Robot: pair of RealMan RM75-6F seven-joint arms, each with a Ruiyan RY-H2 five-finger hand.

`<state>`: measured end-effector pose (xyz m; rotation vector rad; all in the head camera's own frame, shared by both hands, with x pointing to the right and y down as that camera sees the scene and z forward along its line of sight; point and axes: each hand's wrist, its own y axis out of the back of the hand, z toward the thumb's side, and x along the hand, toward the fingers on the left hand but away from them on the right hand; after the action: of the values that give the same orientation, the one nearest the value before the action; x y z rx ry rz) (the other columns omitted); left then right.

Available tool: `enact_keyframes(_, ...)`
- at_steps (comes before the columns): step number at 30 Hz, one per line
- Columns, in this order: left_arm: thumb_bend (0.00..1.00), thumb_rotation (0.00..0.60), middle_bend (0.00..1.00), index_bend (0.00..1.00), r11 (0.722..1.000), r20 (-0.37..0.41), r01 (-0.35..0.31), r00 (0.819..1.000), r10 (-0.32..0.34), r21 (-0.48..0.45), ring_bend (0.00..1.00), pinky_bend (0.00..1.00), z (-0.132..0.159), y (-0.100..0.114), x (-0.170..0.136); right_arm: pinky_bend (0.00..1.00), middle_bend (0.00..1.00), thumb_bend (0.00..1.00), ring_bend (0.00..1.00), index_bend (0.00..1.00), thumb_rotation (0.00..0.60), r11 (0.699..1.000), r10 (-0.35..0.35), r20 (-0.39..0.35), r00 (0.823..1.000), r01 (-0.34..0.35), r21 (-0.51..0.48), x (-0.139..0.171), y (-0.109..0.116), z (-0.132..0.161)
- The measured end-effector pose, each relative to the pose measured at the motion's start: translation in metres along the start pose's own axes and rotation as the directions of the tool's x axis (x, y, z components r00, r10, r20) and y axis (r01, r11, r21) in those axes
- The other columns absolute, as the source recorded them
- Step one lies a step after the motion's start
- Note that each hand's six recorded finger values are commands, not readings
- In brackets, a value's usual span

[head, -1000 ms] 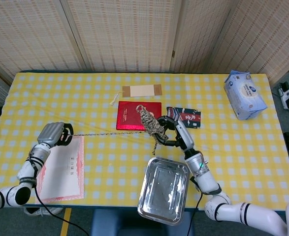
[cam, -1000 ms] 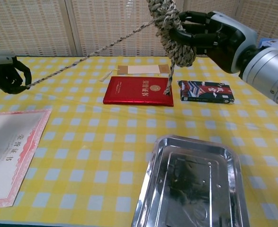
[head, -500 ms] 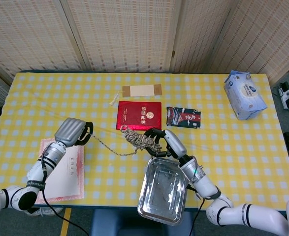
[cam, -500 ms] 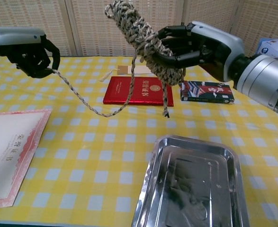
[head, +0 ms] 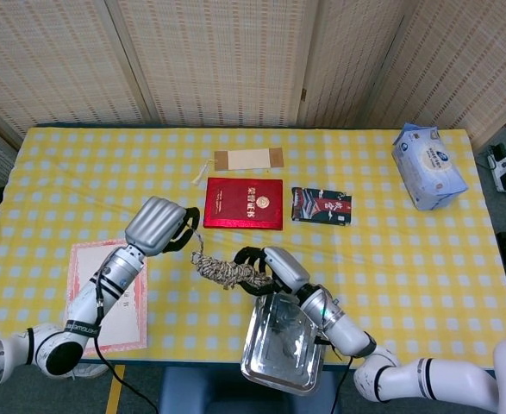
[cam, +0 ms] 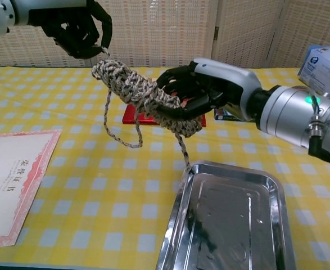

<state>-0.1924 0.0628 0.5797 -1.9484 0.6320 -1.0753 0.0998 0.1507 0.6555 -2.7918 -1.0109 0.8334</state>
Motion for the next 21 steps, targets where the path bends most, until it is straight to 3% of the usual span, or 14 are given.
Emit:
enact_keyframes(10,0.54,0.6,0.83,0.64,1.0,0.09,-0.03,0.996,0.03,-0.01,0.8,0.77,0.038,0.008,0.003,0.64,0.7,0.58,0.78,0.79,0.6,0.998,0.052,0.066,0.996,-0.054,0.033,-0.012,-0.021,0.002)
enact_keyframes(21,0.54,0.6,0.83,0.63,0.994,0.133,-0.008,0.991,0.023,-0.108,0.8,0.77,0.055,0.005,-0.005,0.65,0.7,0.58,0.79,0.79,0.6,0.997,0.031,0.15,0.988,-0.019,-0.081,-0.03,-0.035,-0.001)
